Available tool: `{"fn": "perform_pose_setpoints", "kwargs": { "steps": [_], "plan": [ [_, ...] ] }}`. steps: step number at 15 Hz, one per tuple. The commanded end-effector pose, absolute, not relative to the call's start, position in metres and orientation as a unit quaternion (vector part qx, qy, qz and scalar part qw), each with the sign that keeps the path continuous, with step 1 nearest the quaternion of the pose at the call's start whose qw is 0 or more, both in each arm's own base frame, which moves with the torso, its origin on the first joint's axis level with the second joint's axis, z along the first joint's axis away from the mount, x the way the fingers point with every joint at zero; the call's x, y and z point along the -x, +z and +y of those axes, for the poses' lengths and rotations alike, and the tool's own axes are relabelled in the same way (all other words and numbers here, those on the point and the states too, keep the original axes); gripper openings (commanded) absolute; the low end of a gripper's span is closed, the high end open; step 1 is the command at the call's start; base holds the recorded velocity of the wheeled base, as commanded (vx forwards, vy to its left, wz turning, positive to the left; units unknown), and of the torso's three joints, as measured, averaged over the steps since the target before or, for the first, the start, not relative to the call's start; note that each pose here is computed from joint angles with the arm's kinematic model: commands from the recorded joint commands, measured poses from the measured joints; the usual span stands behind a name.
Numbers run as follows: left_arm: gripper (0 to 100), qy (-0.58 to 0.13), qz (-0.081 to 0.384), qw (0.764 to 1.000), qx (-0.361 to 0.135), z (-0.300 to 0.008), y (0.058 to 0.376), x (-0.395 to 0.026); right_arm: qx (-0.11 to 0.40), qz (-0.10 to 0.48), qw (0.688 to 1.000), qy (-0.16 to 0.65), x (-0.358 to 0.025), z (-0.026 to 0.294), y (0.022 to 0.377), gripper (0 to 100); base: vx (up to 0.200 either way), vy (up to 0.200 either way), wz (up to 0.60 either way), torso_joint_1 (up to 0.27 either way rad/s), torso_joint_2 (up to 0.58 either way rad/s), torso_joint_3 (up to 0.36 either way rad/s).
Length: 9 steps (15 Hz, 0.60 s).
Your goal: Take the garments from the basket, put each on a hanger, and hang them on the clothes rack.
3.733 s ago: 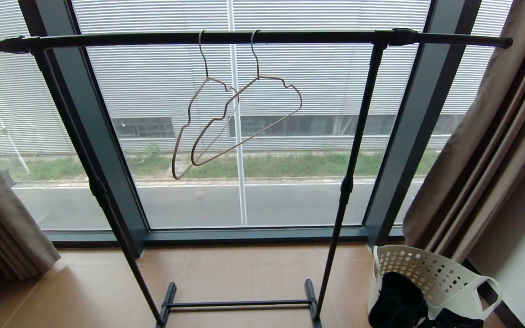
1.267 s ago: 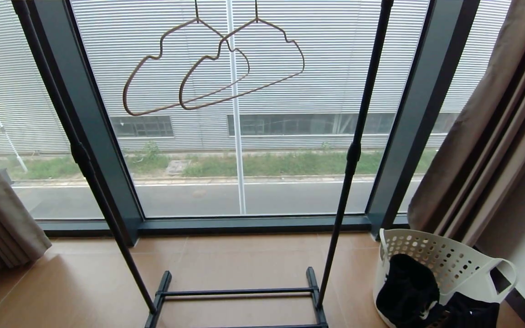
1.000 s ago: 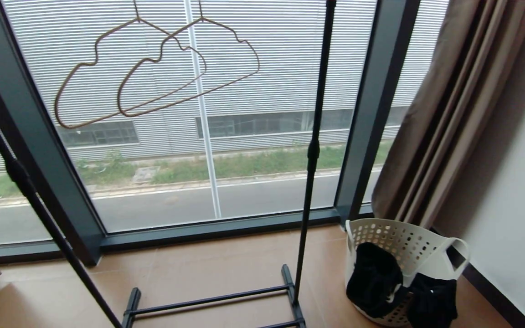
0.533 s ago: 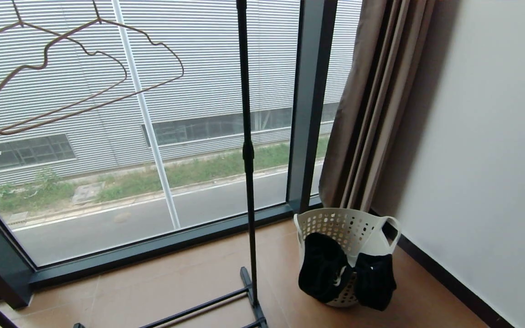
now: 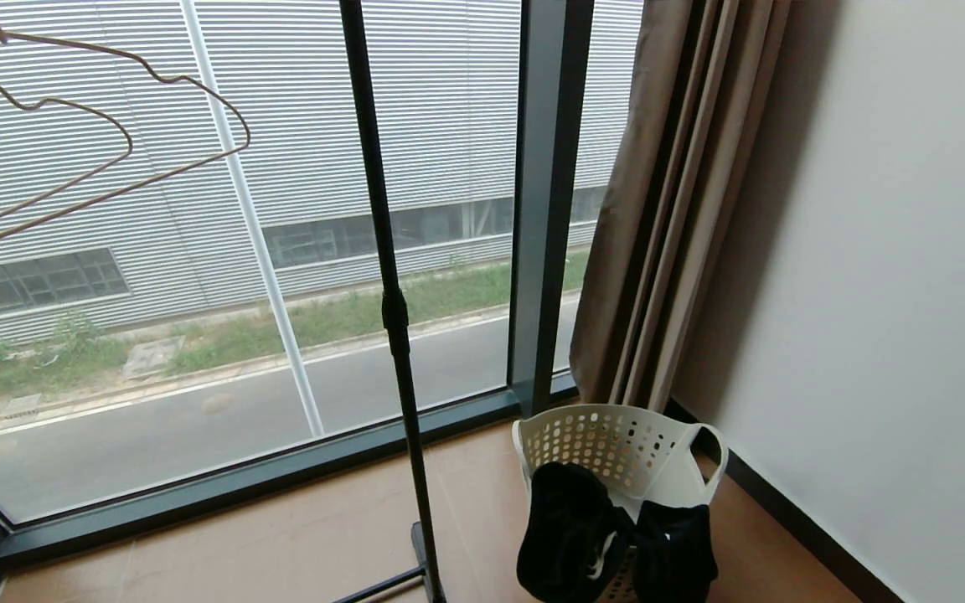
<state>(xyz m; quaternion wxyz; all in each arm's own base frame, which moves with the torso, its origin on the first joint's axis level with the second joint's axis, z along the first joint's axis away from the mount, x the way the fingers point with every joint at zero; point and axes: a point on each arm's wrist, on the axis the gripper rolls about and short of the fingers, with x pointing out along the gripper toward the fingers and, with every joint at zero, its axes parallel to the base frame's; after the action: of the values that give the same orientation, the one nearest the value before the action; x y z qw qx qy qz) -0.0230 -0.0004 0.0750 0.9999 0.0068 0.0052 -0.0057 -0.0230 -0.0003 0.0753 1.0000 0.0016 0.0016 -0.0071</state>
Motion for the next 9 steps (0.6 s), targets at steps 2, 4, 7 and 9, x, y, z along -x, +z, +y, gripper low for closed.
{"fn": "perform_pose_setpoints", "kwargs": {
  "steps": [2, 4, 7, 9],
  "plan": [
    [100, -0.005, 0.005, 1.000, -0.005, -0.0004, 0.0749, 0.0230, -0.002, 0.002, 1.000, -0.007, 0.0229, -0.0003, 0.0753, 100, 0.000, 0.000, 0.00, 0.000, 0.00, 0.000],
    [100, -0.004, 0.005, 1.000, -0.005, -0.0004, 0.0749, 0.0230, -0.002, 0.002, 1.000, -0.007, 0.0229, -0.0003, 0.0753, 100, 0.000, 0.000, 0.00, 0.000, 0.00, 0.000],
    [100, -0.004, 0.005, 1.000, -0.005, -0.0004, 0.0749, 0.0230, -0.002, 0.002, 1.000, -0.007, 0.0229, -0.0003, 0.0753, 100, 0.000, 0.000, 0.00, -0.002, 0.00, -0.037],
    [100, -0.004, 0.005, 1.000, -0.006, -0.0004, 0.0749, 0.0230, -0.002, 0.002, 1.000, -0.007, 0.0229, -0.0003, 0.0753, 100, 0.000, 0.000, 0.00, 0.005, 0.00, -0.171]
  ]
}}
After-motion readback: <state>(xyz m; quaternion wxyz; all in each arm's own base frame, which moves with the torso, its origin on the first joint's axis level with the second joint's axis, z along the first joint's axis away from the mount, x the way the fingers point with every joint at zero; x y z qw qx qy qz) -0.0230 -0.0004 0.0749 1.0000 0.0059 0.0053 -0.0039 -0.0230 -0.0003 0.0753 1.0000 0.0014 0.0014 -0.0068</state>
